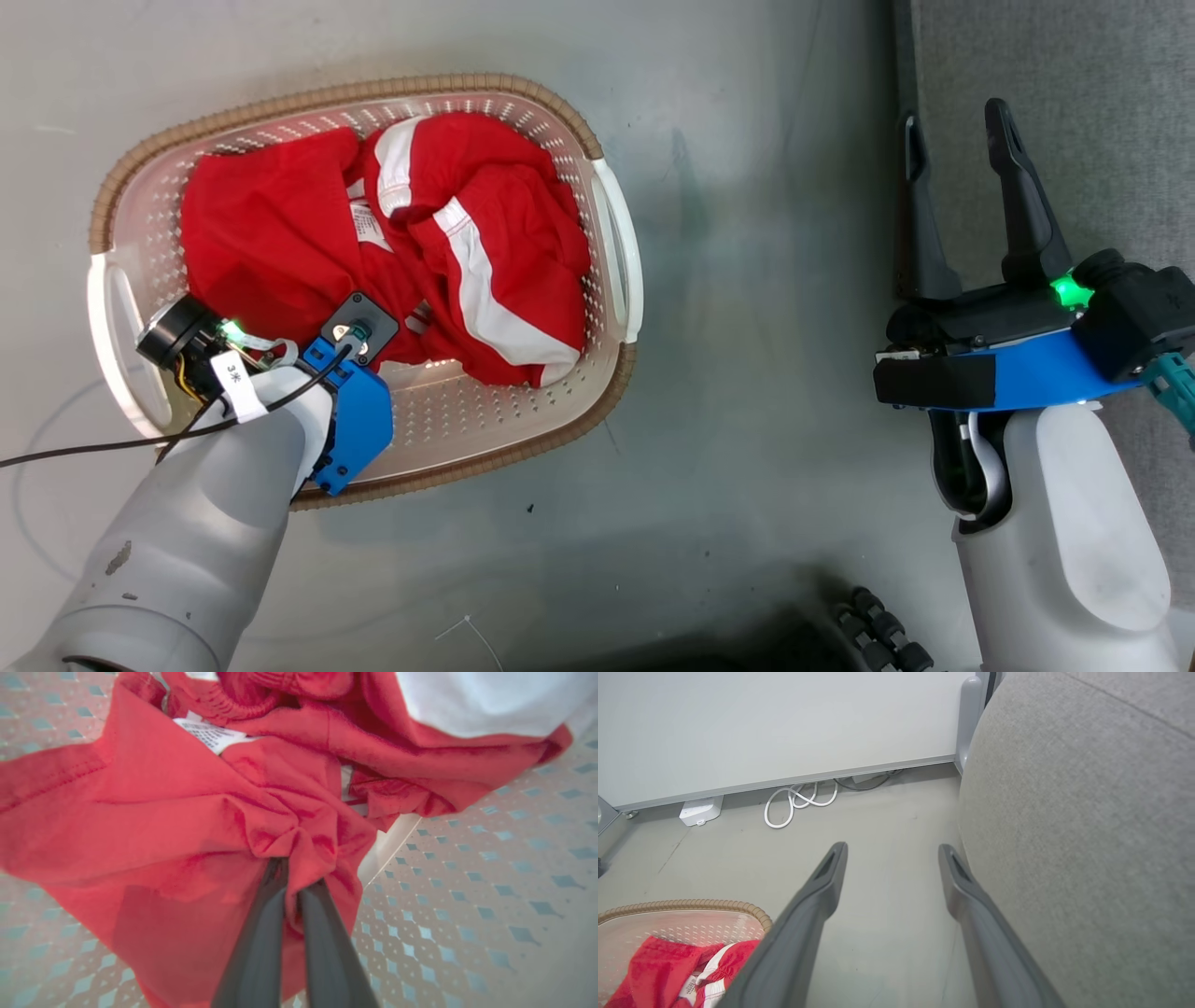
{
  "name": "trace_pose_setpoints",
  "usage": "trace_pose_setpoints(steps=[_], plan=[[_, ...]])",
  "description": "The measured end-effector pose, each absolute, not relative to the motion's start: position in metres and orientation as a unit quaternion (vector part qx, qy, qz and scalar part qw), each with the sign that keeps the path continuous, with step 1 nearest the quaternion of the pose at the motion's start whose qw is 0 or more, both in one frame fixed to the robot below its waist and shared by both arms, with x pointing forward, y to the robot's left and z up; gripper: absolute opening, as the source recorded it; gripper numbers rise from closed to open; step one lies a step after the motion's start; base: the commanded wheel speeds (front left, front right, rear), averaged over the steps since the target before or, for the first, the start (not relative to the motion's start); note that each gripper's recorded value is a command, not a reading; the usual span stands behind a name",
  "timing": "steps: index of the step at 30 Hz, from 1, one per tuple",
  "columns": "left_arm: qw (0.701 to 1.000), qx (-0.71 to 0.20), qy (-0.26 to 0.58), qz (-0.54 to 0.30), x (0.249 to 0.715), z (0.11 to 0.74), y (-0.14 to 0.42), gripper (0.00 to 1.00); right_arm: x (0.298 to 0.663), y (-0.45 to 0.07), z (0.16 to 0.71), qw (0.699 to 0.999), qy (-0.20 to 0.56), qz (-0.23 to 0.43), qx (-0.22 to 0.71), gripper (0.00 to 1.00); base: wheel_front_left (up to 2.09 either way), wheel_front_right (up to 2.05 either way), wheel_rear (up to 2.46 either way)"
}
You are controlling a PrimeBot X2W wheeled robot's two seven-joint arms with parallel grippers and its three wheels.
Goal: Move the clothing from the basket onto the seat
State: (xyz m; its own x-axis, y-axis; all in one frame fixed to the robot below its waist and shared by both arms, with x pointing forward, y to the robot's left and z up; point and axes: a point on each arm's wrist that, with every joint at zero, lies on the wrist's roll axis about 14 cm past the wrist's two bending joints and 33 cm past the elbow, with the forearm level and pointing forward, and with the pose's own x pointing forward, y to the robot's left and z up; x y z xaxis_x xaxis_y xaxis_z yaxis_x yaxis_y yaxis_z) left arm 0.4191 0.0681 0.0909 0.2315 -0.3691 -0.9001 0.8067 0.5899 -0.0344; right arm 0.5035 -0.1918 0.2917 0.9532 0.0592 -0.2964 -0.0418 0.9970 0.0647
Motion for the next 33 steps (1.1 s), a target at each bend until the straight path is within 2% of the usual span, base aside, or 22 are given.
trace_pose_setpoints(steps=[14, 26, 33], plan=[[0.799, 0.185, 0.417, -0.393, 0.430, 0.146, 0.045, 0.00, 0.511, -0.183, 0.334, 0.993, 0.109, 0.035, 0.033, 1.00, 0.00, 0.00, 0.00], [0.852, 0.130, 0.348, -0.369, 0.447, 0.217, 0.028, 0.00, 0.508, -0.168, 0.376, 0.995, 0.073, 0.052, 0.033, 1.00, 0.00, 0.00, 0.00], [0.890, 0.093, 0.275, -0.352, 0.463, 0.274, 0.018, 0.00, 0.499, -0.161, 0.399, 0.996, 0.058, 0.060, 0.034, 1.00, 0.00, 0.00, 0.00]])
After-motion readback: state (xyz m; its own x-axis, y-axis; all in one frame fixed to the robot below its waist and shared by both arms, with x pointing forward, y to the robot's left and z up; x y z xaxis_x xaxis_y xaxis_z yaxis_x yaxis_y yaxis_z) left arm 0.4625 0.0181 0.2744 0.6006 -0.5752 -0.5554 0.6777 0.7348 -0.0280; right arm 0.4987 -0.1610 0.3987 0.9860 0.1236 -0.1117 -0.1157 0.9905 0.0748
